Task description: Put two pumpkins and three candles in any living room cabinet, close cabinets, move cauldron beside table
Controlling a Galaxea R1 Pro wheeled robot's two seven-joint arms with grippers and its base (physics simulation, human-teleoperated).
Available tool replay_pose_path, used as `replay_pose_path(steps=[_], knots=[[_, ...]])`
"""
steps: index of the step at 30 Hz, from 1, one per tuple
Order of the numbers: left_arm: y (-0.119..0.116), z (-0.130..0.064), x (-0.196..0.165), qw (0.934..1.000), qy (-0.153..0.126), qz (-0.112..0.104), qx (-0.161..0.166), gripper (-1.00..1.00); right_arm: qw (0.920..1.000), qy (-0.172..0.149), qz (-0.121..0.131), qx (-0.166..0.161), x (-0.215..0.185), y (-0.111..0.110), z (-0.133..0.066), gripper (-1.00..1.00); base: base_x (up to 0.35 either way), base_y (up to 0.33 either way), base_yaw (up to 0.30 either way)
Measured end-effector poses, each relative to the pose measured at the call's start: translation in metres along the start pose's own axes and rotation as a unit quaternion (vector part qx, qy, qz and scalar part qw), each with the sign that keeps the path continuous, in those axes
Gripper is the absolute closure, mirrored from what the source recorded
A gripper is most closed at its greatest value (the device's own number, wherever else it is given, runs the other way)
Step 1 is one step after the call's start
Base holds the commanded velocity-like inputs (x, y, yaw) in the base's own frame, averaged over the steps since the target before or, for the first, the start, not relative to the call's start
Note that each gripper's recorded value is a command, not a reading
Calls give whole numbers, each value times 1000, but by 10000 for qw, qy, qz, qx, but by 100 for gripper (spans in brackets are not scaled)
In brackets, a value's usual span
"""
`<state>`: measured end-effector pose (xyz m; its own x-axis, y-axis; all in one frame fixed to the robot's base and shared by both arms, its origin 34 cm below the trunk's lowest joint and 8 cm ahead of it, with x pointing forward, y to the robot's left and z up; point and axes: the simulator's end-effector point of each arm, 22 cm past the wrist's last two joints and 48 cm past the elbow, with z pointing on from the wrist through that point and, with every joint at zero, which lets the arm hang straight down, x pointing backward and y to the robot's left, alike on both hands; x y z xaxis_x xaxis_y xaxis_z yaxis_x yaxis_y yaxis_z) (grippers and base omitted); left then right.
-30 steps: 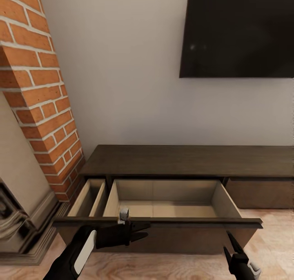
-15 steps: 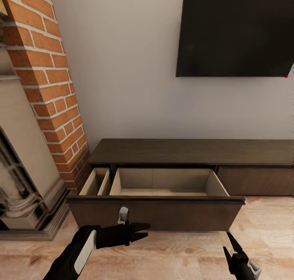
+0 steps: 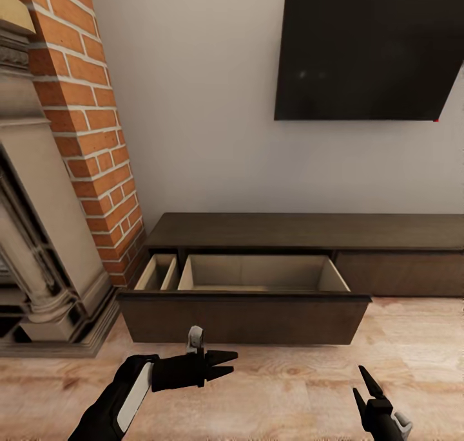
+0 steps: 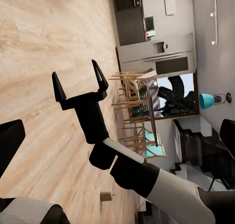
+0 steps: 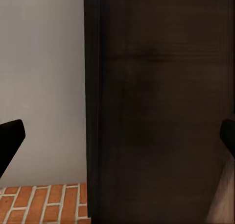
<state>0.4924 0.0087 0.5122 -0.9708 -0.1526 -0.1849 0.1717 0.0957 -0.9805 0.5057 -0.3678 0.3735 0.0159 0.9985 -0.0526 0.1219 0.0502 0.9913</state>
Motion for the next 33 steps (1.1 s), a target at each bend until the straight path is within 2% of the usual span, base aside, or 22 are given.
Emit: replay_pose_path(steps=[8, 20, 24, 30, 33], knots=[[0, -1, 0, 10000, 3, 4, -26, -100, 10000, 7, -11, 4, 0, 0, 0, -100, -109, -31, 0], [-23, -2, -4, 9997, -35, 213, 70, -100, 9997, 5, -24, -234, -1, 23, 3, -100, -2, -1, 0], [-32, -1, -8, 9997, -25, 215, 71, -100, 9998, 16, -30, -208, -2, 31, 5, -100, 0, 0, 0], [-47, 2, -13, 9997, -15, 207, 108, -100, 9993, 212, -218, -203, 6, 45, 7, -100, 0, 0, 0], [-56, 6, -16, 9997, -7, 208, 145, -100, 9984, 307, -279, -394, 11, 60, 7, -100, 0, 0, 0]])
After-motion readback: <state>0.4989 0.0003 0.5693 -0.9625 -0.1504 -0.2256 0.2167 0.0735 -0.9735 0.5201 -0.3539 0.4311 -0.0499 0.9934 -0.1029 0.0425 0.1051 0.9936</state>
